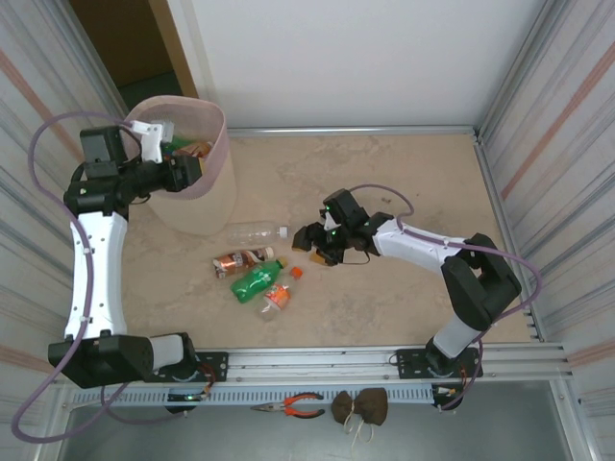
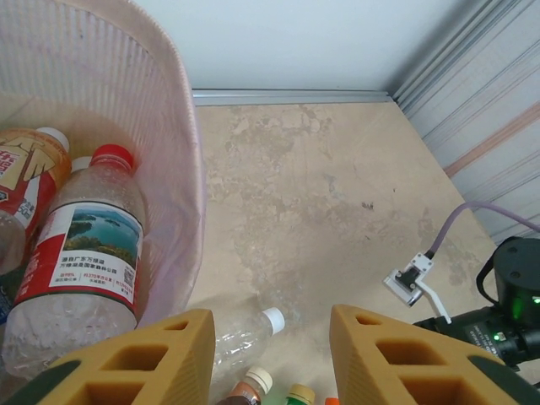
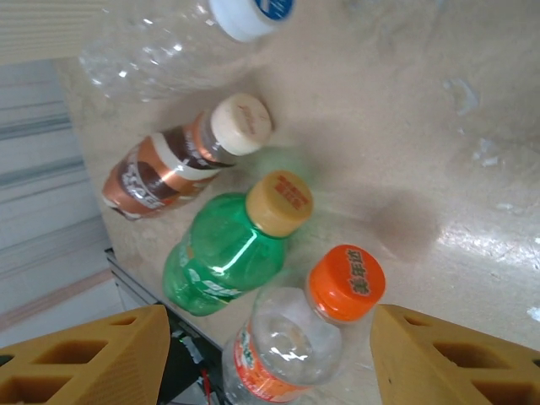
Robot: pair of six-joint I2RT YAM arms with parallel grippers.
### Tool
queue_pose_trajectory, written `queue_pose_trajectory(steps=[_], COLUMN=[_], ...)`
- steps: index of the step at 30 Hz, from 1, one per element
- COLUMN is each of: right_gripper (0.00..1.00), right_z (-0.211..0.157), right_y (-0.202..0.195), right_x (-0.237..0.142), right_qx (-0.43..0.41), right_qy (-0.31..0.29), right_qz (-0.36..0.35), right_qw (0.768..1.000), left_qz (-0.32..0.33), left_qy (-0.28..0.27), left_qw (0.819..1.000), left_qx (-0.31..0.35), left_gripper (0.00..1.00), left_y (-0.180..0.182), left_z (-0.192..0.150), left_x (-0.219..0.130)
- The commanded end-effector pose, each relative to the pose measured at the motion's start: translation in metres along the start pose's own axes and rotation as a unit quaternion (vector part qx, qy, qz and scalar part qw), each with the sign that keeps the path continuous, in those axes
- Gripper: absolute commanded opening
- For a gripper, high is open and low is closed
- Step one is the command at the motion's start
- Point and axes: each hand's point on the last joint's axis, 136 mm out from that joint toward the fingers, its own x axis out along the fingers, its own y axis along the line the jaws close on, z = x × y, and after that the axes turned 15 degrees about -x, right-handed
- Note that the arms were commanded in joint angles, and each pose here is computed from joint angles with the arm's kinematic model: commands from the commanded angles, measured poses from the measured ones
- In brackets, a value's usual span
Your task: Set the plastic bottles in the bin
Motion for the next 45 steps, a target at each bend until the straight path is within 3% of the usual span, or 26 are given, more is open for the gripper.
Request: queue_pose_trajectory(steps=[1, 17, 45], right_gripper=[0.62, 0.55, 0.33], right_z=[-0.007, -0.032, -0.026], right_y=[0.001, -0.03, -0.02], right_x=[0.009, 0.054, 0.06], right_qx=[0.031, 0.1, 0.108], right_qy=[-0.004, 0.014, -0.015], right_qz=[0.014, 0.023, 0.043], right_qw=[0.999, 0.995, 0.993], left_qz=[-0.024, -0.041, -0.047], left_qy=[-0.014, -0.004, 0.005], left_qw=[1.0, 0.999, 0.998], left_qx=[0.01, 0.018, 0.031], left_gripper=[0.4, 0.4, 0.41], left_y=[-0.013, -0.02, -0.031], left_z=[0.0, -0.007, -0.011], left_x=[-0.006, -0.003, -0.007])
